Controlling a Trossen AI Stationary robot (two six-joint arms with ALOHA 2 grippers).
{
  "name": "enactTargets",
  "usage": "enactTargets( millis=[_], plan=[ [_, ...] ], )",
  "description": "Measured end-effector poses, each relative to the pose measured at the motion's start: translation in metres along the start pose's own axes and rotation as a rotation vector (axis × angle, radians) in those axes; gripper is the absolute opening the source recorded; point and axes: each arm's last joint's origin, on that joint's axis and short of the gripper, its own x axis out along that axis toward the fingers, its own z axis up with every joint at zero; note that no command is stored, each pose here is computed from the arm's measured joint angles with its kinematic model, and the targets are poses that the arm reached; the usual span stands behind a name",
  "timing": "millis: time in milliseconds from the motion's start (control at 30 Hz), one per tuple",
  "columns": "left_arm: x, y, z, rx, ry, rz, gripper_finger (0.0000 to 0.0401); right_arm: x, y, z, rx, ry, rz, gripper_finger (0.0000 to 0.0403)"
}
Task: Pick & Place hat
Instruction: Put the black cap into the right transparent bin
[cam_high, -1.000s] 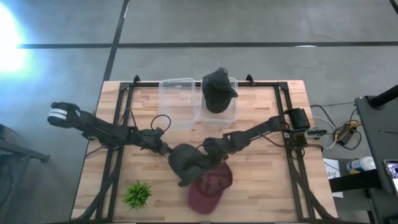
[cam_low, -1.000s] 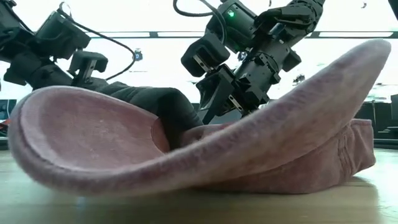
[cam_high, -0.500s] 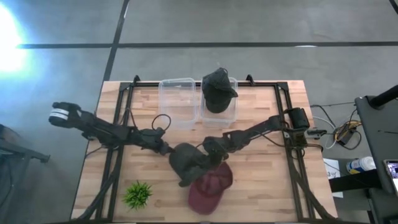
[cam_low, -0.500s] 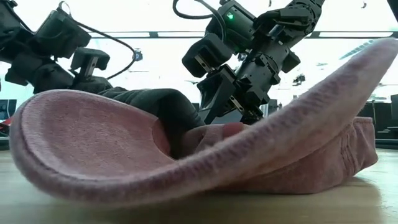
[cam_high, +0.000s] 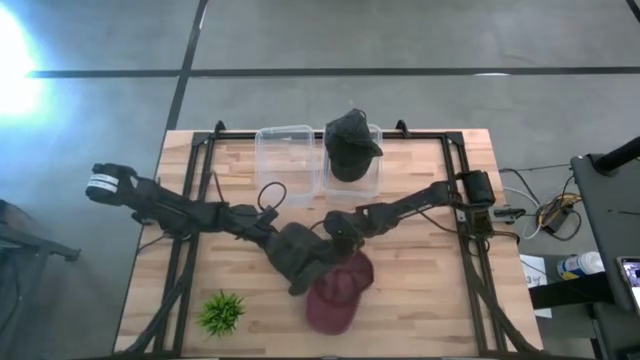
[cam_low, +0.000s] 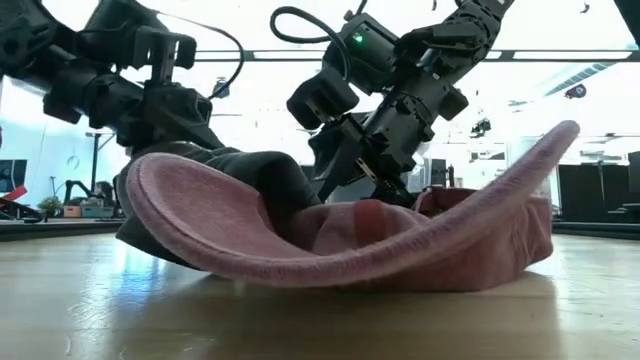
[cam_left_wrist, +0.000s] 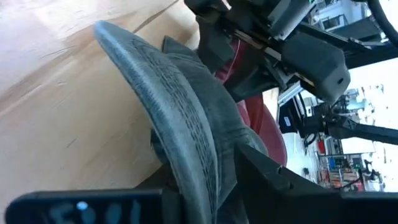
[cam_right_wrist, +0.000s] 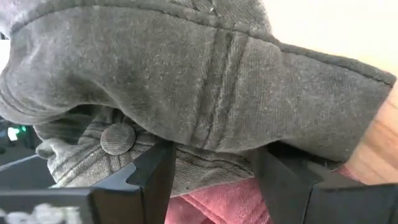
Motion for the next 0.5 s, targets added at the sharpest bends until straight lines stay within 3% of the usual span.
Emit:
enactTargets(
  millis=[200,333,500],
  plan=[
    [-0.007,-0.015,0.005,0.046,0.034,0.067,0.0015,-0.03,0.016,-0.012,-0.071,0.019,-0.042,0.0203],
    [-0.018,-0.037,0.014,0.08,0.009,0.075,0.0011,-0.068,0.022,-0.026,-0.135,0.005,-0.112,0.0203],
    [-0.047,-0.092,0.035,0.137,-0.06,-0.044,0.0009,-0.125,0.025,-0.039,-0.175,-0.101,-0.211,0.0203]
  ],
)
